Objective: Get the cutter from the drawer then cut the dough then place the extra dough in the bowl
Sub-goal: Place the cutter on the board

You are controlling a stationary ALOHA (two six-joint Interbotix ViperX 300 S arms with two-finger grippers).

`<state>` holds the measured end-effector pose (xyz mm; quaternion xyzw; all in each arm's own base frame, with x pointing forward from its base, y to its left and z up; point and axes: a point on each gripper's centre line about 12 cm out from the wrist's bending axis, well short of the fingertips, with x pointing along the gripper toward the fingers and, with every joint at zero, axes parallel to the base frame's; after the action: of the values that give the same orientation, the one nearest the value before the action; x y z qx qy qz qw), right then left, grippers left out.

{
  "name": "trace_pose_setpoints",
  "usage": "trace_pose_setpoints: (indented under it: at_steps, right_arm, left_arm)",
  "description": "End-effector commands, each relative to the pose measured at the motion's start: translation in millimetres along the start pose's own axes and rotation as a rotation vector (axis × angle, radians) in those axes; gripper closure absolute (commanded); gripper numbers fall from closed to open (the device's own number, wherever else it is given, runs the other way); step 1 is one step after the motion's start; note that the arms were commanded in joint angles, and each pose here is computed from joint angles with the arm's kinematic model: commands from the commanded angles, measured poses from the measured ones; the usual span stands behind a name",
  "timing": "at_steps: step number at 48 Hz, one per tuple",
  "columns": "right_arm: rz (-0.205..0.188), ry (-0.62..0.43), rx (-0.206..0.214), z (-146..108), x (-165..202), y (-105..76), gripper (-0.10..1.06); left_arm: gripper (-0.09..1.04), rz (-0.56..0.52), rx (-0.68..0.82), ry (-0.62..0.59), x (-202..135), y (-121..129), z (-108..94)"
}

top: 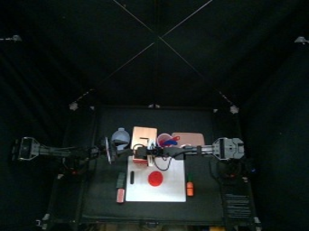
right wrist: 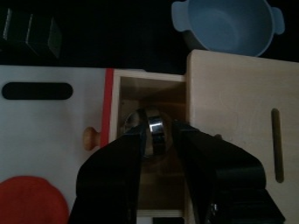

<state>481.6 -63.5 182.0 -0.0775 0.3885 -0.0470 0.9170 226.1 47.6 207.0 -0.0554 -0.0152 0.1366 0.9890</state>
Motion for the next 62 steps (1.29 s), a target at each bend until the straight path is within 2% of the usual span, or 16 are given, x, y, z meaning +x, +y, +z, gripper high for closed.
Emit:
trace_pose_setpoints:
  at_steps: [1, 25, 32, 43, 55, 62]
  right_arm:
    - [-0.013, -0.03, 0.009, 10.8, -5.6, -7.1, 0.26]
    - [-0.01, 0.008, 0.008, 4.5, 4.6, -5.8, 0.26]
    - [-0.007, 0.033, -0.007, 2.1, 4.3, -3.0, 0.26]
    - [-0.012, 0.039, -0.015, 2.6, 3.9, -3.9, 0.32]
    - [-0.014, 0.011, -0.041, 13.0, -3.2, 0.5, 0.45]
    - [-0.014, -0.014, -0.052, 23.5, -14.8, 4.1, 0.46]
  left_arm:
    - [0.12, 0.001, -0.003, -0.021, 2.1, -0.2, 5.0]
    - [0.12, -0.001, -0.004, -0.02, 1.8, -0.8, 4.4]
    - [0.12, -0.001, -0.002, -0.018, 1.5, -0.7, 3.9]
    - [0.12, 0.005, -0.007, -0.018, 1.5, 0.2, 3.9]
    - [0.12, 0.023, -0.014, -0.01, -0.7, 3.6, 0.7]
    - [0.12, 0.032, -0.02, -0.008, -0.7, 4.9, 0.6]
